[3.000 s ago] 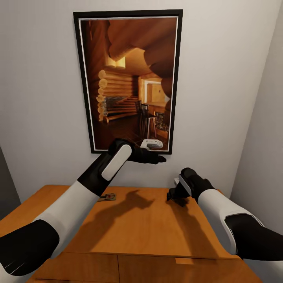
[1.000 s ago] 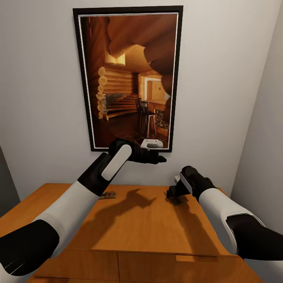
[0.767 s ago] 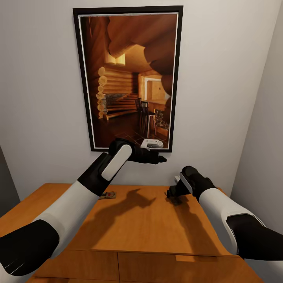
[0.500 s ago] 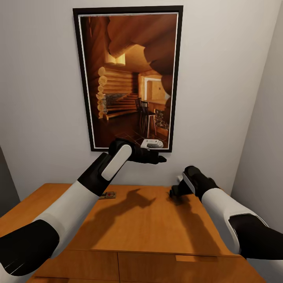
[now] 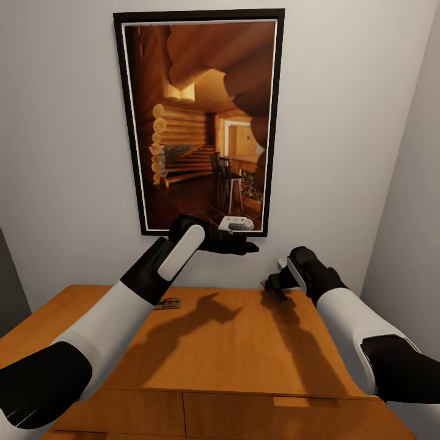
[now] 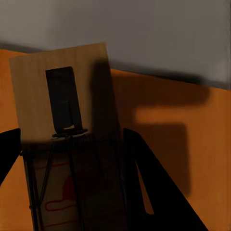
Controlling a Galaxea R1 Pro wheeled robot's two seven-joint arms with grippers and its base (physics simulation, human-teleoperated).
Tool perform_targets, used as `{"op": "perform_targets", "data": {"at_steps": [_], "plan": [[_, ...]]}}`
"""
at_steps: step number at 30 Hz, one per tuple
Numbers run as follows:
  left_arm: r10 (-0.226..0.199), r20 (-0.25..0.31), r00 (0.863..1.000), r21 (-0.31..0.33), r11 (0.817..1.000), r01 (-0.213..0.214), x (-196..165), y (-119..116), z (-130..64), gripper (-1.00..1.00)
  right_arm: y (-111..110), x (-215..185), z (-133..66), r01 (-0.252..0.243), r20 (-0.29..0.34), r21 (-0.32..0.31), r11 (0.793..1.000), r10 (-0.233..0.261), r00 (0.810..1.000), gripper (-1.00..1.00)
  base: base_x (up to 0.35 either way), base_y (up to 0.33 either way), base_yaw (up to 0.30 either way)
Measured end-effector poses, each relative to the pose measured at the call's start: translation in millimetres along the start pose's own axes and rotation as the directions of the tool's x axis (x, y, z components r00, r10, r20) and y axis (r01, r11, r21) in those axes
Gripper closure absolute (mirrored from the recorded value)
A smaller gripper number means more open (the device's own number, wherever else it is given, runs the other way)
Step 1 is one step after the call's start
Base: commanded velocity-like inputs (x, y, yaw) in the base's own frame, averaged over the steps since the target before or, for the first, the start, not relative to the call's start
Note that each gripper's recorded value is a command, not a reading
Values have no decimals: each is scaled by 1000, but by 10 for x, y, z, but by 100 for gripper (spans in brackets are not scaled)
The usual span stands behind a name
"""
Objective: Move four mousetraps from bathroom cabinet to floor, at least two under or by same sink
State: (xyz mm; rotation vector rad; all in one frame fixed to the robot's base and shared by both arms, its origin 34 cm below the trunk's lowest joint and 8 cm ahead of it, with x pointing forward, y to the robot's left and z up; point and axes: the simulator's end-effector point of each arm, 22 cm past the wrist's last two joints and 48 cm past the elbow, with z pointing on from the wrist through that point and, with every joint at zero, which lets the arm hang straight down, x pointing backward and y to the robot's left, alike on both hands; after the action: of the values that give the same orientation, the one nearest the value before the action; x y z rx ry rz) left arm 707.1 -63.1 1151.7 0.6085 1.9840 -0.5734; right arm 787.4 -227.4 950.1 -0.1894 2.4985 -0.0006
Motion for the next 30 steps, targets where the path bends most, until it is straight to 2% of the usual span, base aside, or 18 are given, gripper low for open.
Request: {"op": "perform_targets", "data": {"at_steps": [13,21,30], "plan": [[0,0,1000,0,1000,0,-1,-1,-1,-100,-43,-19,-14,14,5,23,1000,-14,1000,100,0,0,0],[-2,0,1000,1,1000,2,-1,1,-1,-100,-35,-306,-217,23,89,31,999,-25,996,100,0,0,0],[-4,-6,1000,-7,1000,4,21,39,10,-100,-41,-333,-238,25,97,36,999,-28,995,100,0,0,0]]}}
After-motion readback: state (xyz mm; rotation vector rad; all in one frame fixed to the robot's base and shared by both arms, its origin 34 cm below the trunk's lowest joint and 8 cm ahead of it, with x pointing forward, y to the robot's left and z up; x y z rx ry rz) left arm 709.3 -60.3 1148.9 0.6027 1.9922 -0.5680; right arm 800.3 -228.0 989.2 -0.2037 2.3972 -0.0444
